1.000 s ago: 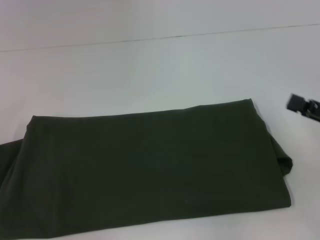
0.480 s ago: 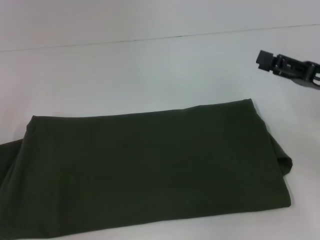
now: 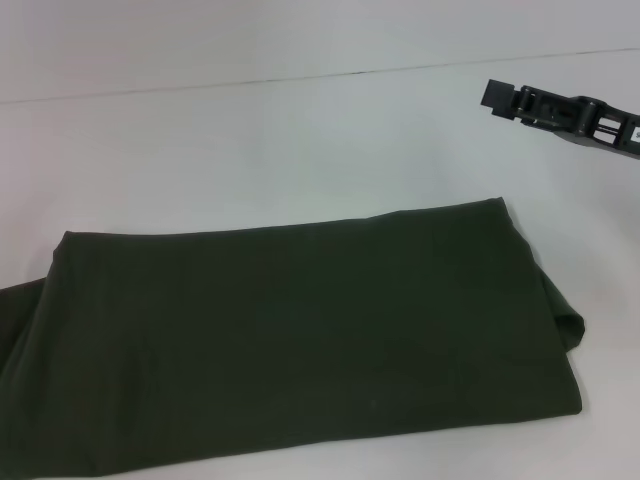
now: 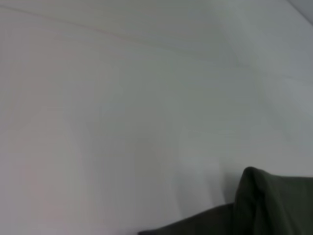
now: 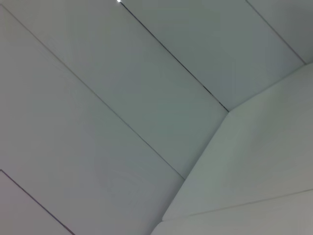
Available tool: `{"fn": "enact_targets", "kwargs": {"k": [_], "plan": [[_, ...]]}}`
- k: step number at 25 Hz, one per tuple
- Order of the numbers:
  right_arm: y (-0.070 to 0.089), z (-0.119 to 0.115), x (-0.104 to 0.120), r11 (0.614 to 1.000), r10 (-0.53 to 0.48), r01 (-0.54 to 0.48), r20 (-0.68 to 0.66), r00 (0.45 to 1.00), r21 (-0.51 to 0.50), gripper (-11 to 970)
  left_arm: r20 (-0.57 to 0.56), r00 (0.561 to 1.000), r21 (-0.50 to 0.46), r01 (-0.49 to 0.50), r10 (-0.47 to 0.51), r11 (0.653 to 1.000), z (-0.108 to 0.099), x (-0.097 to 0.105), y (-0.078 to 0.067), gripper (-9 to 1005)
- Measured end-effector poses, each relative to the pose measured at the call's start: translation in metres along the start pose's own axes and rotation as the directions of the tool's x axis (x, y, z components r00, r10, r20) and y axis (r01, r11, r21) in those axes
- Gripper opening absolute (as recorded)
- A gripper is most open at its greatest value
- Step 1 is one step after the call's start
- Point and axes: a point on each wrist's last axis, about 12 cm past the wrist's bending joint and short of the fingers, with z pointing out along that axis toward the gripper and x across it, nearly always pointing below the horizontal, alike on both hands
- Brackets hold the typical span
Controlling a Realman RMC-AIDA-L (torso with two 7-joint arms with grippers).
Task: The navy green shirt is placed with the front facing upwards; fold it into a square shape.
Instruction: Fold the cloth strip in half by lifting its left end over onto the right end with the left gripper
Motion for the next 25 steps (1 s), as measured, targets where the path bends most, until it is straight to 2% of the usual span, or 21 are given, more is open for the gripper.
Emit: {"fn": "enact_targets", "kwargs": {"k": [8, 18, 25], "plan": [[0.001, 0.003, 0.000, 1.000, -0.003, 0.003, -0.015, 1.000, -0.005, 888, -0.049, 0.999, -0.002, 0.011, -0.011, 1.000, 0.011, -0.002, -0.002, 946], [0.000, 0.000, 0.003, 1.000, 0.004, -0.004, -0.008, 1.000, -0.001, 887, -0.061, 0.998, -0.039, 0.013, -0.016, 0.999, 0.015, -0.003, 0.002, 945], [0.000, 0.001, 0.001, 1.000, 0.009, -0.009, -0.008, 1.000, 0.000, 887, -0.081, 0.997, -0.032, 0.001, -0.004, 0.999, 0.019, -0.003, 0.000, 947]]}}
